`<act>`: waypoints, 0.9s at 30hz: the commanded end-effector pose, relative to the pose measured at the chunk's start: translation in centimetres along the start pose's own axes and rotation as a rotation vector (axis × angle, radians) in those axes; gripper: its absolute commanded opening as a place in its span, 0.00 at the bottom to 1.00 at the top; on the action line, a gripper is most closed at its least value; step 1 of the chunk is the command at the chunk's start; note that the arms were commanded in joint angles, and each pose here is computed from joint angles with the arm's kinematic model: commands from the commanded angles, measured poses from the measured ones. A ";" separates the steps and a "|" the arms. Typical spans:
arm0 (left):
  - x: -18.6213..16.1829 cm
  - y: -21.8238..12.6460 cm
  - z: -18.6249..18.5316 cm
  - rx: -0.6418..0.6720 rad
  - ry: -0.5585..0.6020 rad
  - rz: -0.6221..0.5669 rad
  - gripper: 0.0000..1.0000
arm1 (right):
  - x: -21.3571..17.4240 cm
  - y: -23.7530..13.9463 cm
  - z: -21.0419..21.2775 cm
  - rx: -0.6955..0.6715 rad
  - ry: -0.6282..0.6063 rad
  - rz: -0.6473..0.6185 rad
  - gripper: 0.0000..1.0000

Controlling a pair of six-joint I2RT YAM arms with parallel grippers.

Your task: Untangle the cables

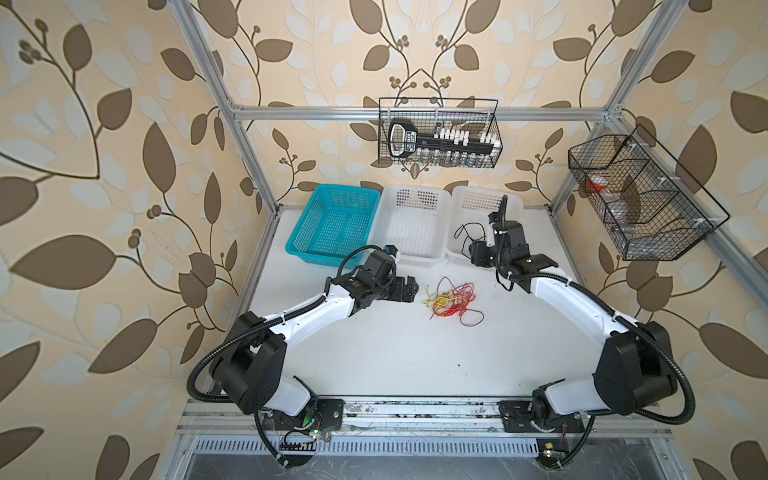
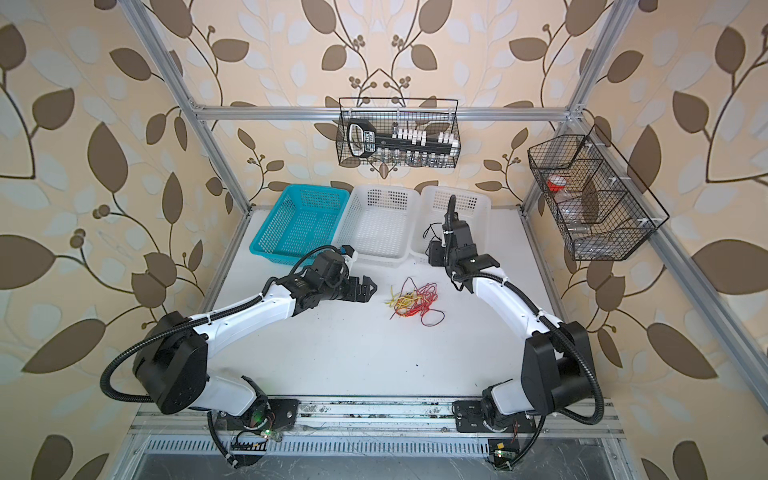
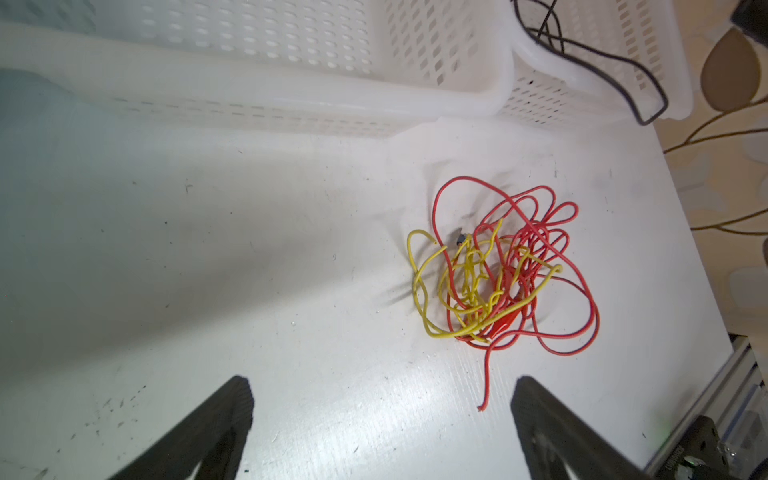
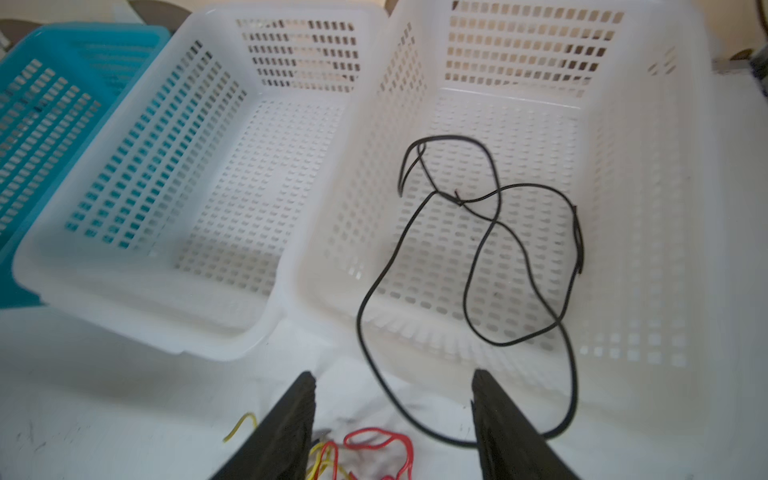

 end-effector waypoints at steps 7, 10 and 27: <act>-0.5 0.7 -2.9 -0.082 0.134 -0.003 0.98 | -4.8 -2.7 3.6 0.142 -0.049 0.053 0.57; -0.6 0.8 -3.3 -0.097 0.152 -0.012 0.98 | -6.3 -1.9 3.6 0.130 -0.060 0.105 0.52; -1.9 3.5 -4.5 -0.052 0.241 0.023 0.92 | -9.7 0.5 3.6 0.136 -0.020 0.225 0.43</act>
Point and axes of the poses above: each gripper's point midway between its finger pads, its own y axis out along the fingers, its own z axis along the line the jaws close on, x = y × z, the point moved 10 cm from there along -y, back along the fingers, and after that the axes turned 4 degrees about -y, right-handed, at the moved point
